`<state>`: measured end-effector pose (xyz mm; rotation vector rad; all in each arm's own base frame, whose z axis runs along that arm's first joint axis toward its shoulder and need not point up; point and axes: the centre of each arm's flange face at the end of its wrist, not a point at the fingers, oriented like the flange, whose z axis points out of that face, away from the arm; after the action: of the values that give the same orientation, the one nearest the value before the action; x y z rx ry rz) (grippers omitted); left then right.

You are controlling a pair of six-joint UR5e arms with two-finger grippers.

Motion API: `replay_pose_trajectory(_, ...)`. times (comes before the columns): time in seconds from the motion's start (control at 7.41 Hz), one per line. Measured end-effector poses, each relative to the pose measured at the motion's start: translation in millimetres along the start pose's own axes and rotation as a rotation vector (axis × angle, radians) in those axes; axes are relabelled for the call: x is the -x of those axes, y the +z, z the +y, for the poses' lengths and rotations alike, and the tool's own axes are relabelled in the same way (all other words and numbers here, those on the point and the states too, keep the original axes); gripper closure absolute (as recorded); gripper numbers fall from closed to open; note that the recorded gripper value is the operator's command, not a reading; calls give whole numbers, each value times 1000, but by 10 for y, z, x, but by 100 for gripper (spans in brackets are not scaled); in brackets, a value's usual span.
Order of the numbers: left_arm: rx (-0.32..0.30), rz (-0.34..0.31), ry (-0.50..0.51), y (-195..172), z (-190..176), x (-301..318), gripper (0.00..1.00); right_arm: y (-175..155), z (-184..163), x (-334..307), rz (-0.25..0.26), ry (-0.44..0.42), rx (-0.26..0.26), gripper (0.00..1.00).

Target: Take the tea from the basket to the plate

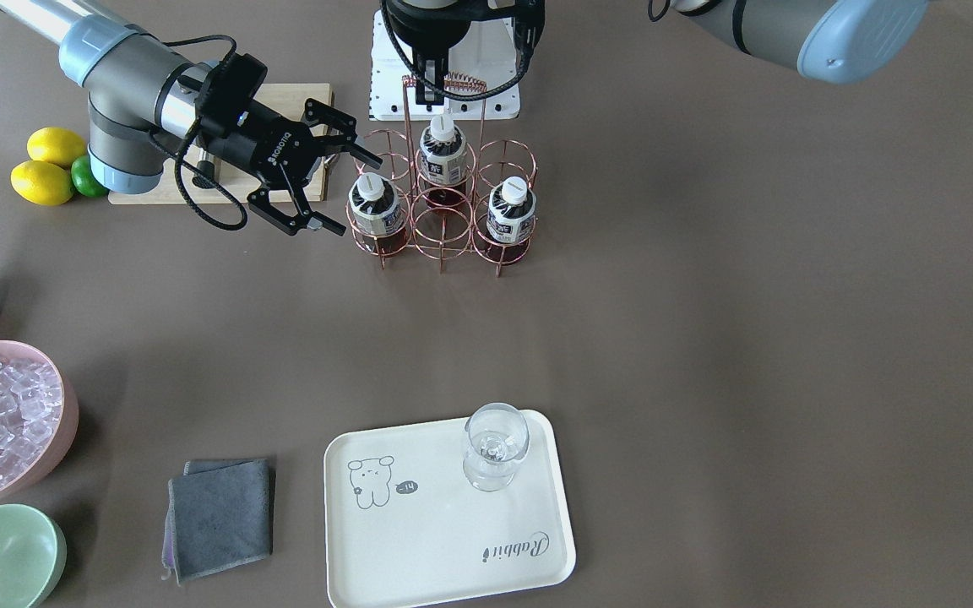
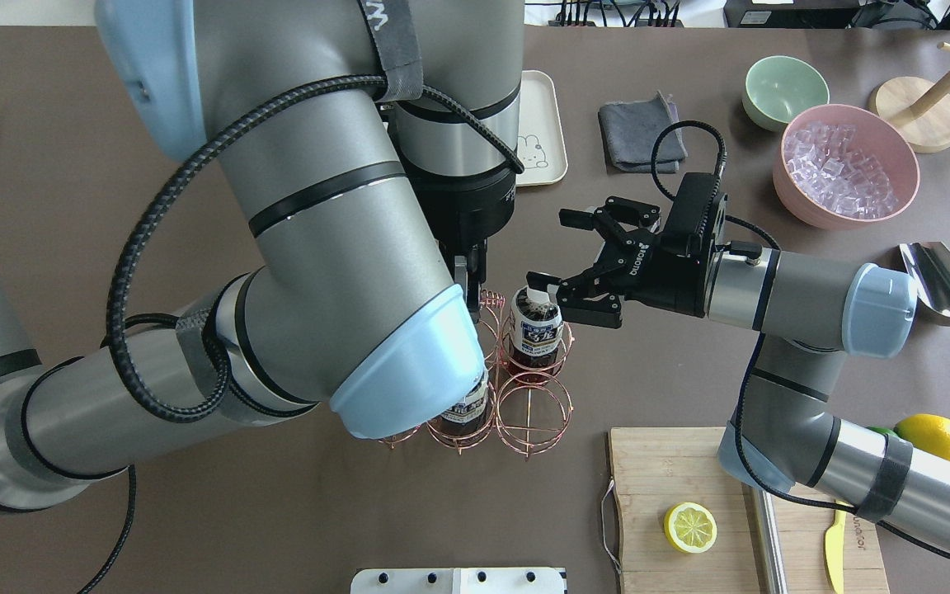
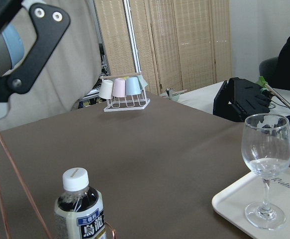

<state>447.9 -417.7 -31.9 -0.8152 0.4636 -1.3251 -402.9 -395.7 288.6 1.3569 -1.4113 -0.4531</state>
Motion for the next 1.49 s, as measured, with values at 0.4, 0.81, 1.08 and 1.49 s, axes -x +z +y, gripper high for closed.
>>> replay_pose_trajectory(0.4, 1, 1, 1, -7, 2, 7, 100, 45, 77, 106, -19, 23, 10, 4)
replay_pose_trajectory(0.81, 3, 1, 2, -14, 15, 17, 100, 94, 186, 231, -26, 35, 17, 13)
replay_pose_trajectory(1.08, 2, -1, 3, -4, 23, 18, 100, 80, 239, 261, -30, 38, 23, 38)
replay_pose_trajectory(1.49, 1, -5, 7, 16, 45, 40, 100, 35, 294, 244, -26, 37, 33, 83)
